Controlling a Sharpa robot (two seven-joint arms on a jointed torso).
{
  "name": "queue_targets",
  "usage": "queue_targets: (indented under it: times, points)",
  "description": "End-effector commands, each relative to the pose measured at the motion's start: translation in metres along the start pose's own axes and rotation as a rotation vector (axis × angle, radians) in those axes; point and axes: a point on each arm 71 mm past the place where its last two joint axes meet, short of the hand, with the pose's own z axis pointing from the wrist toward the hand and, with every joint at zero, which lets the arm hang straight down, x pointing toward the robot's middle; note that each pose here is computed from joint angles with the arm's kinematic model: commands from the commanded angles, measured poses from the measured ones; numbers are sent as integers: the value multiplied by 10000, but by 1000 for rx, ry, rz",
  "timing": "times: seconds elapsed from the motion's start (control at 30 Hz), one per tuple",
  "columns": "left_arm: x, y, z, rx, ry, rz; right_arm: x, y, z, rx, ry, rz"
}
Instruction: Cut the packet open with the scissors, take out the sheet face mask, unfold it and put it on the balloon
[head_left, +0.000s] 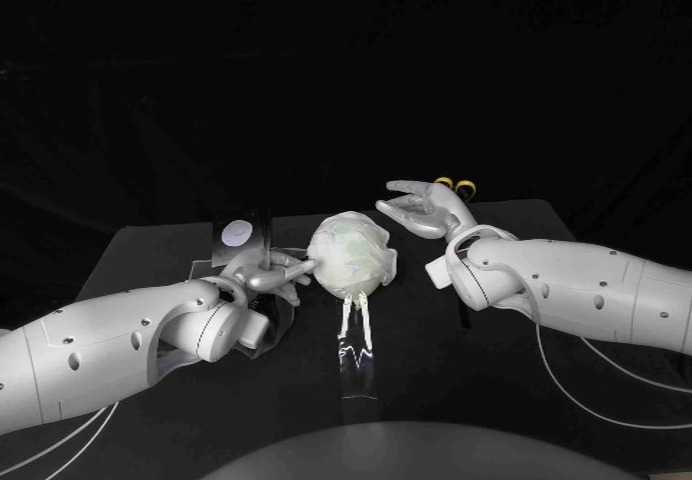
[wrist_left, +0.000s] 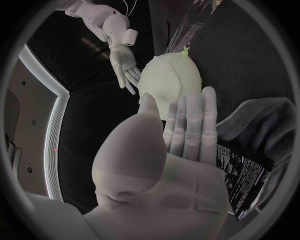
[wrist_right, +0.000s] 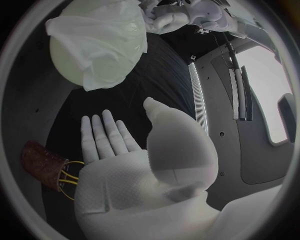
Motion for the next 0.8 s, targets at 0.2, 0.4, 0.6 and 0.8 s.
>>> queue_targets:
  times: [0.2,0.4,0.6,0.8]
  points:
    - [17,14,42,-37,-10,18,149,36,198,49,111,26]
    - [-5,28,50,-49,-19,26,249,53,266,59,170,14]
    - [-24,46,53,-63,-11,42,329,66,323,63,201,6]
    - [-9,50,49,-71,4,56,390,67,355,74,234,0]
